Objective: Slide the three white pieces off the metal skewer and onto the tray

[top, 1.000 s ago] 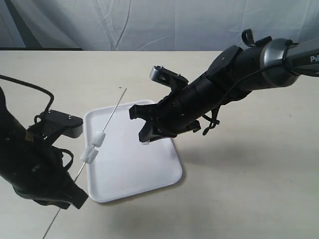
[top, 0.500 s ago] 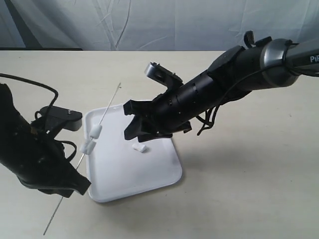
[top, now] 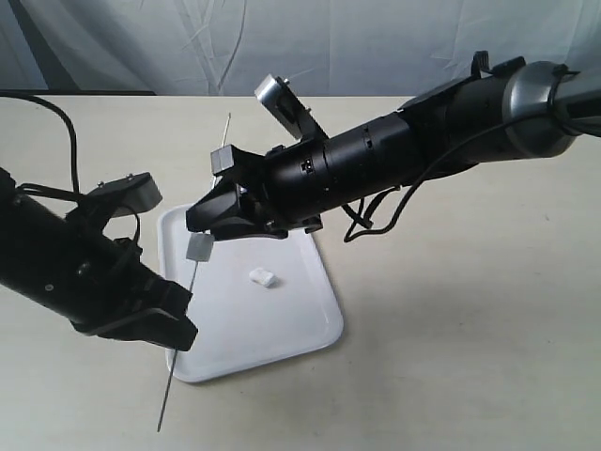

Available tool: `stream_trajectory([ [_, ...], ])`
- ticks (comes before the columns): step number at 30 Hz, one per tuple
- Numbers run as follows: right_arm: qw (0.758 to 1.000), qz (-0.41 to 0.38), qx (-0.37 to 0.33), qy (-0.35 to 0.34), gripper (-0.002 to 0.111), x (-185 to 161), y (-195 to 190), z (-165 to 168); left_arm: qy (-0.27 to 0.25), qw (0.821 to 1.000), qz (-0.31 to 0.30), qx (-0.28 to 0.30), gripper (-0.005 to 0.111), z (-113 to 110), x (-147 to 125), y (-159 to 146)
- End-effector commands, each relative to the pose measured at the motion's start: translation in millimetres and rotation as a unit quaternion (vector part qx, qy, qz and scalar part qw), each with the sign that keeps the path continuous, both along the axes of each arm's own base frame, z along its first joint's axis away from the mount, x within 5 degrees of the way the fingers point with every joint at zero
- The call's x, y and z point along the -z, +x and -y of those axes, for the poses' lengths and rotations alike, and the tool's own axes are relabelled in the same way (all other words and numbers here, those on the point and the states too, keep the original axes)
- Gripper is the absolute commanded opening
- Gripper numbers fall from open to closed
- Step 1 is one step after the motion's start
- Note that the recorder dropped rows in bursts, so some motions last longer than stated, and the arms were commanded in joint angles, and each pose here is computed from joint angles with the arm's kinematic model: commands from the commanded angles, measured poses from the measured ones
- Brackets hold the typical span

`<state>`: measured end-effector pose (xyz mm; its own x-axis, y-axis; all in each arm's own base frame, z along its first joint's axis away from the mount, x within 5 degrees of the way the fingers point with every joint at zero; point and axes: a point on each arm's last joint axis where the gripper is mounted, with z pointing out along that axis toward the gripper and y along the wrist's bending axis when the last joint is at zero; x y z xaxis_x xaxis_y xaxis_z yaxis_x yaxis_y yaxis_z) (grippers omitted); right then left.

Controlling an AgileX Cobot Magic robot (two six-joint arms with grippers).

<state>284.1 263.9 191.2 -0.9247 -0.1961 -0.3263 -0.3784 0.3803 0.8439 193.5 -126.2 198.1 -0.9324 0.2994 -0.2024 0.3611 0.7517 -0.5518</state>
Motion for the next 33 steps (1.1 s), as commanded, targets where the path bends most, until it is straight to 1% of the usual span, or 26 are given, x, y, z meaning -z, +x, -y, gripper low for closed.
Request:
stream_trajectory([
  [1, 1.000, 0.007, 0.008, 0.012, 0.036, -4.6, 1.3, 0.8, -0.020, 1.000, -0.007, 0.004, 0.000, 2.1, -2.9, -0.3],
  [3, 1.000, 0.007, 0.008, 0.012, 0.036, -4.6, 1.2, 0.8, -0.028, 1.000, -0.009, 0.003, 0.000, 3.2, -3.9, -0.5],
  [9, 1.000, 0.007, 0.008, 0.012, 0.036, -4.6, 1.3, 0.8, -0.022, 1.000, -0.002, 0.002, 0.000, 2.4, -3.2, 0.7],
  [11, 1.000, 0.008, 0.009, 0.011, 0.033, -4.4, 1.6, 0.9, -0.020, 1.000, -0.001, 0.003, 0.000, 2.1, -2.9, 0.6],
  [13, 1.000, 0.008, 0.011, 0.011, 0.025, -4.4, 1.8, 0.8, -0.018, 1.000, 0.000, 0.004, 0.000, 1.8, -2.7, 0.7],
  [15, 1.000, 0.009, 0.013, 0.009, 0.020, -4.1, 2.4, 1.0, -0.016, 1.000, 0.000, 0.006, 0.000, 1.5, -2.5, 0.6],
  [21, 0.999, 0.007, 0.028, 0.018, 0.021, -5.5, 4.5, 0.3, -0.006, 1.000, -0.001, 0.013, 0.000, 0.0, -1.4, -0.3],
  [25, 0.999, 0.024, 0.043, 0.020, 0.021, -12.3, 8.6, 0.1, -0.006, 1.000, -0.016, 0.021, 0.000, -0.5, 0.5, -4.7],
  [28, 0.997, 0.047, 0.060, 0.012, 0.021, -19.4, 13.1, 1.1, 0.008, 0.999, -0.027, 0.032, 0.000, -4.0, 7.2, -10.8],
  [31, 0.995, 0.067, 0.074, 0.008, 0.021, -28.0, 15.6, 2.6, 0.033, 0.998, -0.046, 0.030, 0.000, -9.0, 14.5, -16.8],
  [33, 0.994, 0.078, 0.075, 0.007, 0.021, -33.0, 16.6, 2.7, 0.040, 0.997, -0.053, 0.031, 0.000, -10.9, 17.7, -19.8],
])
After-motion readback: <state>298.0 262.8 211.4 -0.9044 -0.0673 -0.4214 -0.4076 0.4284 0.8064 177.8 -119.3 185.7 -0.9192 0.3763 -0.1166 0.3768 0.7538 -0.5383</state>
